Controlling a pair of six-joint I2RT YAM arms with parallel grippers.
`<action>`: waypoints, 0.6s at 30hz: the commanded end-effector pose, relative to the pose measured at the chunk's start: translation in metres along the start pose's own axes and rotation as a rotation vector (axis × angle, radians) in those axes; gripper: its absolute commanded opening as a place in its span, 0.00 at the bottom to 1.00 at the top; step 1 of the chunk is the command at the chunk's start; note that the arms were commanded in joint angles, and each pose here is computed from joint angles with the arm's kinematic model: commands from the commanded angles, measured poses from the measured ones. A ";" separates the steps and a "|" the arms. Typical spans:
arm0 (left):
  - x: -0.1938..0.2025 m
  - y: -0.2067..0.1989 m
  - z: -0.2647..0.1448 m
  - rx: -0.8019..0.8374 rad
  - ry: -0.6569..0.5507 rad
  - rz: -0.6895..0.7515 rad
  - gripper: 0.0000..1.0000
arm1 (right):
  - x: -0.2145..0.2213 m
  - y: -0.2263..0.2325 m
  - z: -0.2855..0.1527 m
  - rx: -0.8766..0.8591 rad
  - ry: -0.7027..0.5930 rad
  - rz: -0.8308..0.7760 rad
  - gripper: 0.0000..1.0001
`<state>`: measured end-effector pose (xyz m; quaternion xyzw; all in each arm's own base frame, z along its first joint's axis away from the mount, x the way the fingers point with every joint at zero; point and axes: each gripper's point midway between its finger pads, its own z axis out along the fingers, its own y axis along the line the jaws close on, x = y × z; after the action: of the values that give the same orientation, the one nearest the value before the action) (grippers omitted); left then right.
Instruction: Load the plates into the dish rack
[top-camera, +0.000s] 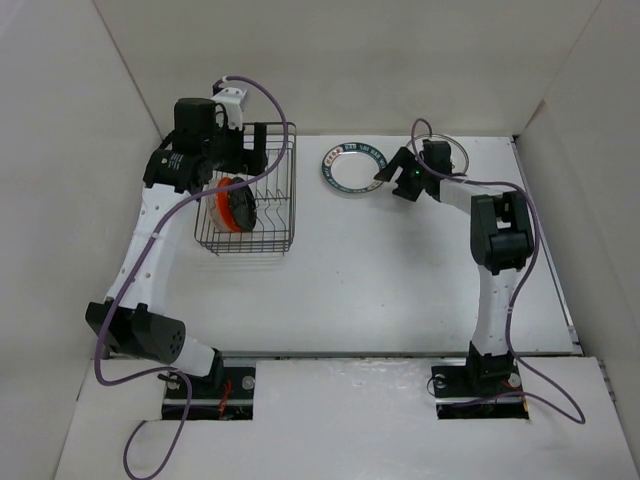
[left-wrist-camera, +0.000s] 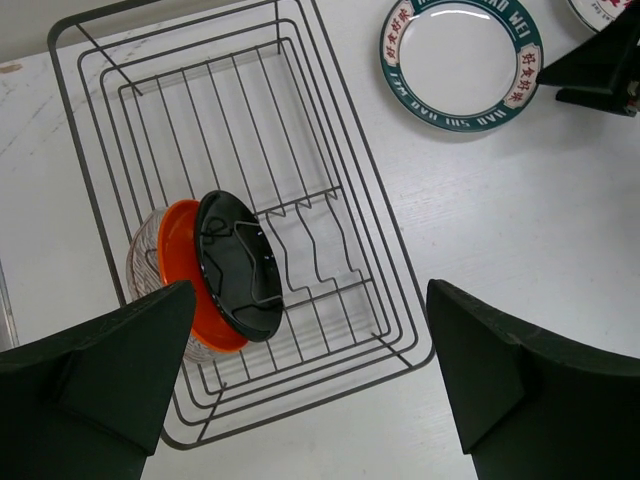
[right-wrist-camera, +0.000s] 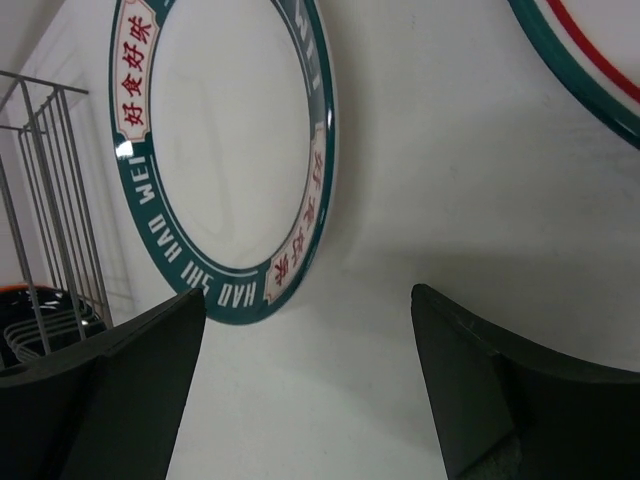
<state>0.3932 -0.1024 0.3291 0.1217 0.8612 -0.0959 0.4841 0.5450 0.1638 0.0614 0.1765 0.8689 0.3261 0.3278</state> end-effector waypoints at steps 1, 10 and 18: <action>-0.019 -0.007 -0.014 0.050 -0.058 0.025 1.00 | 0.003 0.010 0.009 -0.019 0.043 0.006 0.88; -0.017 -0.003 -0.011 0.057 -0.051 0.025 1.00 | 0.007 0.002 0.024 0.010 0.072 0.088 0.73; -0.014 -0.002 -0.014 0.060 -0.043 0.019 1.00 | 0.009 -0.010 0.030 0.076 0.086 0.148 0.56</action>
<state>0.3908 -0.1000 0.3270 0.1323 0.8620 -0.1112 0.4765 0.5613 0.1737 0.0486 0.2180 0.8694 0.3419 0.2824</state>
